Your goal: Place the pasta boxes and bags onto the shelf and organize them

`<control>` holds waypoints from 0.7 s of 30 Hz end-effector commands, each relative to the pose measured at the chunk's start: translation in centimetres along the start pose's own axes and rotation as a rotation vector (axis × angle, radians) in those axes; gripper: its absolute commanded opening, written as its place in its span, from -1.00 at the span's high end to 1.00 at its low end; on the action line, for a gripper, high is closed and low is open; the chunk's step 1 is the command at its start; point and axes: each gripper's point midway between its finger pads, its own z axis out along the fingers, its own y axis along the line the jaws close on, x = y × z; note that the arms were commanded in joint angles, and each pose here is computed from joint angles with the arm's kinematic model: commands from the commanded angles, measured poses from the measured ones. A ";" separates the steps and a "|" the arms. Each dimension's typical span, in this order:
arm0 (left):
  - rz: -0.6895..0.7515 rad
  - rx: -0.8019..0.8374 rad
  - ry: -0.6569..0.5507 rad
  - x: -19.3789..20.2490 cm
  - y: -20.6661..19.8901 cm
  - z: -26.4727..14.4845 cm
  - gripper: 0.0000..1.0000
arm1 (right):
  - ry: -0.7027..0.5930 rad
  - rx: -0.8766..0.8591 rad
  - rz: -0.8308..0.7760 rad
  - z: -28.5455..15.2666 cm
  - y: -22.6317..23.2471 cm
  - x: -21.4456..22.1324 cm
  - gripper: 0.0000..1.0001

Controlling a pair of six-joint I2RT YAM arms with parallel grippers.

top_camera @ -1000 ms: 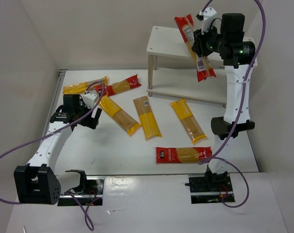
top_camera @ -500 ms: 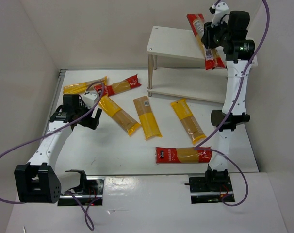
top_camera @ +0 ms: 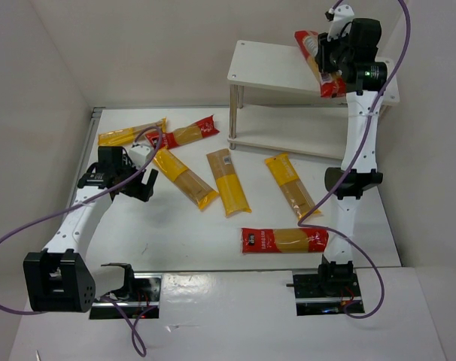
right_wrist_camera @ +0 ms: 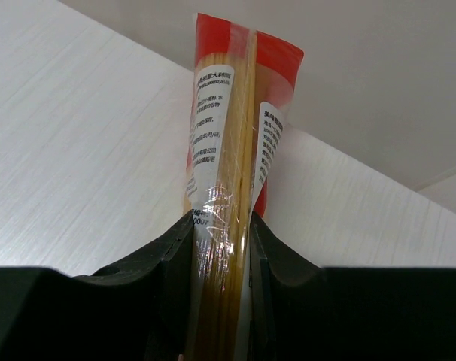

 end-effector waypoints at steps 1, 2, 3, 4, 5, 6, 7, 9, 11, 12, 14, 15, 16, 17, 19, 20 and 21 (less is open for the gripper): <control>0.007 0.017 -0.014 -0.4 -0.1 0.0 -0.93 | -0.212 0.154 -0.057 -1.5 -3.3 -6.0 1.00; 0.007 0.017 -0.014 -0.4 -0.1 0.0 -0.93 | -0.202 0.192 -0.063 -1.6 -4.0 -5.8 1.00; 0.007 0.017 -0.014 -0.4 -0.1 0.0 -0.93 | -0.188 0.205 -0.059 -1.1 -4.3 -5.3 1.00; 0.007 0.017 -0.014 -0.4 -0.1 0.0 -0.93 | -0.176 0.214 -0.056 -1.2 -4.4 -5.0 1.00; 0.005 0.021 -0.005 -0.2 -0.1 0.2 -0.93 | -0.170 0.236 -0.062 -1.3 -5.2 -4.8 1.00; 0.005 0.021 -0.005 -0.2 -0.1 0.2 -0.93 | -0.160 0.233 -0.061 -1.3 -5.1 -4.6 1.00; 0.005 0.021 -0.005 -0.2 -0.1 0.2 -0.93 | -0.147 0.229 -0.059 -1.3 -5.1 -4.2 1.00; 0.005 0.021 -0.005 -0.2 -0.1 0.2 -0.93 | -0.126 0.249 -0.052 -1.6 -6.3 -3.5 1.00; 0.005 0.021 -0.005 -0.2 -0.1 0.2 -0.93 | -0.104 0.244 -0.047 -1.8 -6.7 -2.8 1.00; 0.005 0.021 -0.005 -0.2 -0.1 0.2 -0.93 | -0.091 0.233 -0.052 -2.0 -7.2 -2.3 1.00; 0.005 0.021 -0.005 -0.2 -0.1 0.2 -0.93 | -0.084 0.228 -0.048 -2.6 -7.7 -2.1 1.00; 0.003 0.024 0.003 -0.1 -0.1 0.4 -0.93 | -0.074 0.227 -0.053 -2.8 -8.2 -1.7 1.00; 0.003 0.024 0.003 -0.1 -0.1 0.4 -0.93 | -0.064 0.224 -0.050 -3.2 -8.1 -1.6 1.00; 0.003 0.024 0.003 -0.1 -0.1 0.4 -0.93 | -0.054 0.226 -0.055 -3.5 -8.6 -1.2 1.00; 0.003 0.024 0.003 -0.3 0.0 0.4 -0.93 | -0.038 0.236 -0.059 -4.2 -9.1 -0.9 1.00; 0.001 0.027 0.011 -0.1 -0.1 0.4 -0.93 | -0.037 0.240 -0.057 -4.4 -9.7 -0.8 1.00; 0.001 0.027 0.012 -0.1 -0.1 0.4 -0.93 | -0.029 0.234 -0.053 -4.5 -9.8 -0.4 1.00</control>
